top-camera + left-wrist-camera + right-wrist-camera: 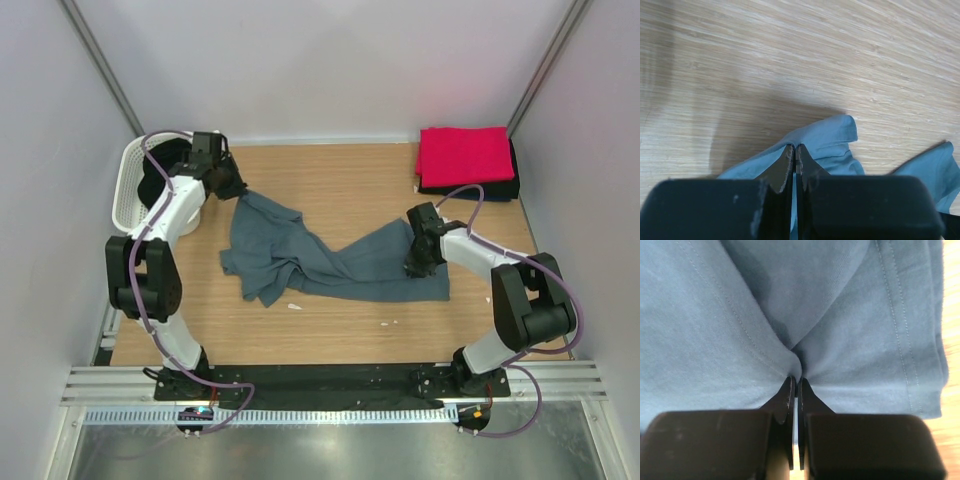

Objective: Fold and stack the t-shirts

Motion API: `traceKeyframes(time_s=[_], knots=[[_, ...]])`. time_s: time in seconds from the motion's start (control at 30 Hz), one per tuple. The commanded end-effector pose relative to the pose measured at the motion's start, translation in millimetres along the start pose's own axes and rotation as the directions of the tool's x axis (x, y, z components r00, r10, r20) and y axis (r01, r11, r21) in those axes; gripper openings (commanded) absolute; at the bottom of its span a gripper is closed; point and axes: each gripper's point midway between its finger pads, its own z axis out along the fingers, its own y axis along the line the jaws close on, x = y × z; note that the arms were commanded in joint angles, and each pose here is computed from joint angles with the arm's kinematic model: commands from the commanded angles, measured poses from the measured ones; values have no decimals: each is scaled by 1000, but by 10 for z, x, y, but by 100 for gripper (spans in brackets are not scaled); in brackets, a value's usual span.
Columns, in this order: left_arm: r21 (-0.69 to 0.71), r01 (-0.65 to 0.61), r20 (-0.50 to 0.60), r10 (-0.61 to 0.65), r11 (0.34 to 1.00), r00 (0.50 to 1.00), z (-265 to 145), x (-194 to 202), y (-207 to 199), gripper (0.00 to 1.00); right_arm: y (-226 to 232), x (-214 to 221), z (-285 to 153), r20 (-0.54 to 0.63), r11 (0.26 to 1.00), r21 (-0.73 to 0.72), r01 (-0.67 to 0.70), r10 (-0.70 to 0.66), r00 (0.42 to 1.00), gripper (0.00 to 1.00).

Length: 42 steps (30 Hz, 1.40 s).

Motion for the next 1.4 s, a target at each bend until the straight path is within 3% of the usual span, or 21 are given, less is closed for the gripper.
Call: traceKeyframes(time_s=[0.0,0.13,0.37,0.6,0.83,0.93,1.17,1.37], knots=[[41,-38,74,34,998,997,-218,-190,-102,0,59,-298,-200,94,1000,5,5,-5,996,1],[46,-57,104,52,997,993,-351,-269,-132,0,175,-578,-503,173,999,-23,27,-22,985,1],[124,-119,234,88,985,968,-927,-574,-400,0,331,-772,-853,241,993,-103,64,-38,970,1],[170,-132,282,80,977,956,-1342,-515,-458,0,140,-316,-491,65,995,-44,85,-82,994,1],[116,-121,252,89,986,964,-1213,-290,-246,0,-121,96,-318,-21,995,-20,96,-97,995,2],[119,-120,236,90,986,968,-1177,-260,-245,0,-118,71,-373,-4,995,-30,99,-99,995,21],[125,-117,202,90,985,975,-1082,-162,-223,0,-74,-145,-578,57,993,-19,116,-115,992,44],[105,-119,205,95,987,974,-1075,-143,-174,0,-49,-187,-489,44,990,0,139,-139,989,42]])
